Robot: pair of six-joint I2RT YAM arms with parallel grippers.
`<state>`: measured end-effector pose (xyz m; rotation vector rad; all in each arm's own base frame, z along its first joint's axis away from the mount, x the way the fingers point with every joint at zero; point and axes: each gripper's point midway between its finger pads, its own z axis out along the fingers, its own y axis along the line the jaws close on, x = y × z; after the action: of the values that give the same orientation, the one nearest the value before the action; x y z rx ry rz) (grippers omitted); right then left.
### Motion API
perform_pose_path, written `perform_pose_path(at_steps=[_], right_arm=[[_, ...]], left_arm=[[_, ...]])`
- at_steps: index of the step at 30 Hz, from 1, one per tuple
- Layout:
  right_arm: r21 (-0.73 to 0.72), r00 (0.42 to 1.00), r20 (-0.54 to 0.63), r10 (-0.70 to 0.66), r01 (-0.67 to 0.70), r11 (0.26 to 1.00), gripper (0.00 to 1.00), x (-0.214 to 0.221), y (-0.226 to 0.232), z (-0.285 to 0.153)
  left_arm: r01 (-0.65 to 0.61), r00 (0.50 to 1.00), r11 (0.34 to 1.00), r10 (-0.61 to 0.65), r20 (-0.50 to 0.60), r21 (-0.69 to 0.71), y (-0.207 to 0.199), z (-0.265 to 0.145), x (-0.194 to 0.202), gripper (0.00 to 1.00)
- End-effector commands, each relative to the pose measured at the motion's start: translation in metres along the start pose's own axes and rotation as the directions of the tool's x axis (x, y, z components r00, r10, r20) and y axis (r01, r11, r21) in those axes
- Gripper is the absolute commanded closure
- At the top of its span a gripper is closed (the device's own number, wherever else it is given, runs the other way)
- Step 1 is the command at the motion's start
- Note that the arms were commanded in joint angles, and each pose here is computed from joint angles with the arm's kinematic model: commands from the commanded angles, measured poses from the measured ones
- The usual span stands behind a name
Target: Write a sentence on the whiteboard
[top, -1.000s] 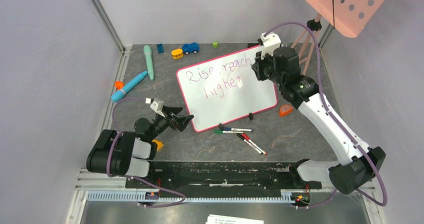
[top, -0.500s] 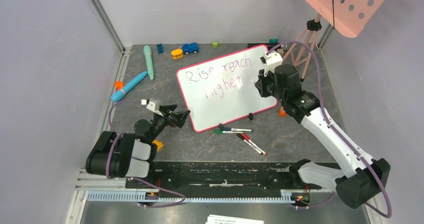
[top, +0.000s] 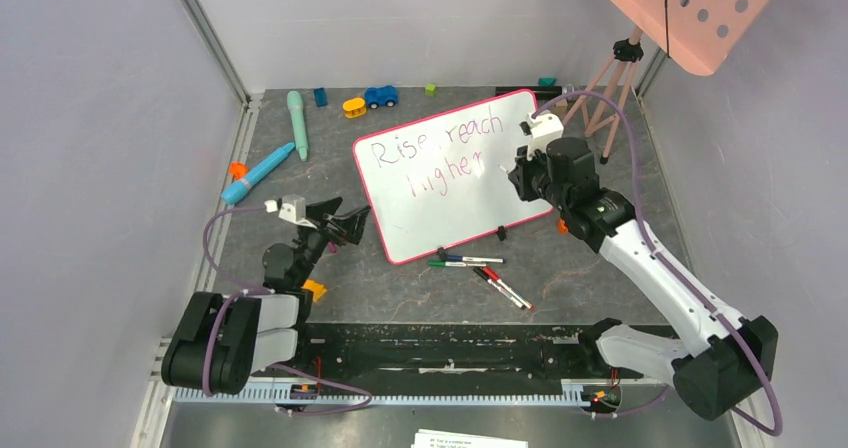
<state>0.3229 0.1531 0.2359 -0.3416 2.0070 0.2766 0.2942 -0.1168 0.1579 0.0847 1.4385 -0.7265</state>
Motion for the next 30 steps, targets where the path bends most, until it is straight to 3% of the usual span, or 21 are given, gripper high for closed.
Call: perform_pose_path(at_steps=[1,6,10,13,30], right_arm=[[-0.007,1.000,0.019,0.008,-0.008,1.000,1.00,-0.009,0.003,0.013],[-0.012,1.000,0.014,0.017,-0.017,1.000,1.00,-0.009,0.005,0.019],[-0.004,1.000,0.013,0.011,-0.011,1.000,1.00,-0.008,0.003,0.021],[-0.003,1.000,0.004,0.007,-0.007,1.000,1.00,-0.008,0.003,0.025],[0.006,1.000,-0.020,-0.009,0.009,1.000,1.00,-0.014,0.004,0.053]], left_arm=[[0.201,0.978,0.958,-0.185,0.094,-0.205,0.026,-0.030,0.007,0.00],[0.172,0.981,0.980,-0.161,0.111,-0.104,0.007,-0.028,-0.006,0.00],[0.314,0.936,0.941,-0.285,0.207,-0.128,0.013,-0.028,-0.022,0.00],[0.342,0.921,0.927,-0.299,0.248,-0.153,0.019,-0.028,-0.028,0.00],[0.274,0.958,0.948,-0.254,0.134,-0.163,0.018,-0.029,-0.004,0.00]])
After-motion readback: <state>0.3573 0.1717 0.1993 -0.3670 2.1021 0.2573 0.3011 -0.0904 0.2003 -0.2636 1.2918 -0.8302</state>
